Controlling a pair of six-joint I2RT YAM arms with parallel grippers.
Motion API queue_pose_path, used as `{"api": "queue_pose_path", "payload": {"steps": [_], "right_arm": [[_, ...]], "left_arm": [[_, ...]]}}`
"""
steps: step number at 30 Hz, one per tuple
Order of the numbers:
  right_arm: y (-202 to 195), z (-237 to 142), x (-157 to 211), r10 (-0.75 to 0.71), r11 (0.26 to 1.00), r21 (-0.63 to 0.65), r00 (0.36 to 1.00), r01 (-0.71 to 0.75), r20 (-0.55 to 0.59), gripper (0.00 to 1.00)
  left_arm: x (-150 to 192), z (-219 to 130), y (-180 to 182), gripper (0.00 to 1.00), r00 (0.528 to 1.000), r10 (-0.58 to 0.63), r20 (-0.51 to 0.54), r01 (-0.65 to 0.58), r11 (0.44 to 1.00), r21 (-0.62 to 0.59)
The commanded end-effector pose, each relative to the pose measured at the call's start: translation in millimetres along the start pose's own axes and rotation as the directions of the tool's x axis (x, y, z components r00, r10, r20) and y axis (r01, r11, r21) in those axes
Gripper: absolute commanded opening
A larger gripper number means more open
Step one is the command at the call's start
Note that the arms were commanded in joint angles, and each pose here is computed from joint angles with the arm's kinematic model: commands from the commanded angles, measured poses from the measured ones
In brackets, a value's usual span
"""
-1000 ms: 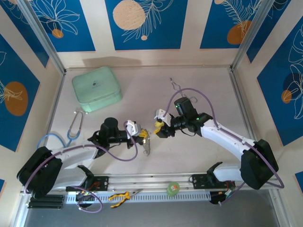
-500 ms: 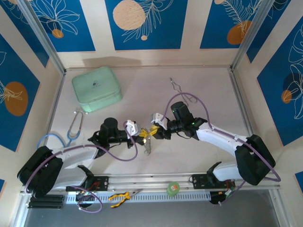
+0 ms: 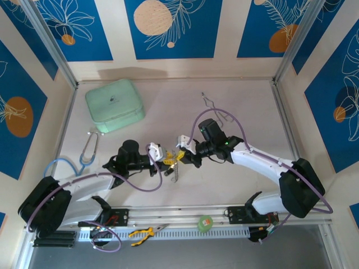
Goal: Put the keys on the keyring
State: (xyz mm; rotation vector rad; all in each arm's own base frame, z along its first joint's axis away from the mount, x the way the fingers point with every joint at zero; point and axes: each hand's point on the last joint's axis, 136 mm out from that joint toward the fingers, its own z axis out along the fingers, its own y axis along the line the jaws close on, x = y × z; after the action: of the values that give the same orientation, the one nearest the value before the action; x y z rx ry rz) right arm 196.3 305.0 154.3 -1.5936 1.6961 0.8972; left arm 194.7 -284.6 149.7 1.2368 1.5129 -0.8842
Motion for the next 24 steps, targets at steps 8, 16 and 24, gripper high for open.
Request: {"api": "queue_pose_path", "payload": {"steps": [8, 16, 24], "right_arm": [[7, 3, 11, -0.087, 0.996, -0.041, 0.953, 0.078, -0.29, 0.0], [12, 2, 3, -0.138, 0.99, -0.073, 0.925, 0.119, -0.353, 0.0], [14, 8, 2, -0.159, 0.987, -0.095, 0.895, 0.131, -0.416, 0.0]], "left_arm": [[-11, -4, -1, 0.27, 0.998, 0.055, -0.028, -0.055, 0.998, 0.008], [-11, -4, -2, 0.24, 0.997, 0.062, -0.039, -0.062, 0.998, 0.015], [-16, -1, -5, 0.16, 0.998, 0.055, -0.012, -0.055, 0.998, 0.042]]}}
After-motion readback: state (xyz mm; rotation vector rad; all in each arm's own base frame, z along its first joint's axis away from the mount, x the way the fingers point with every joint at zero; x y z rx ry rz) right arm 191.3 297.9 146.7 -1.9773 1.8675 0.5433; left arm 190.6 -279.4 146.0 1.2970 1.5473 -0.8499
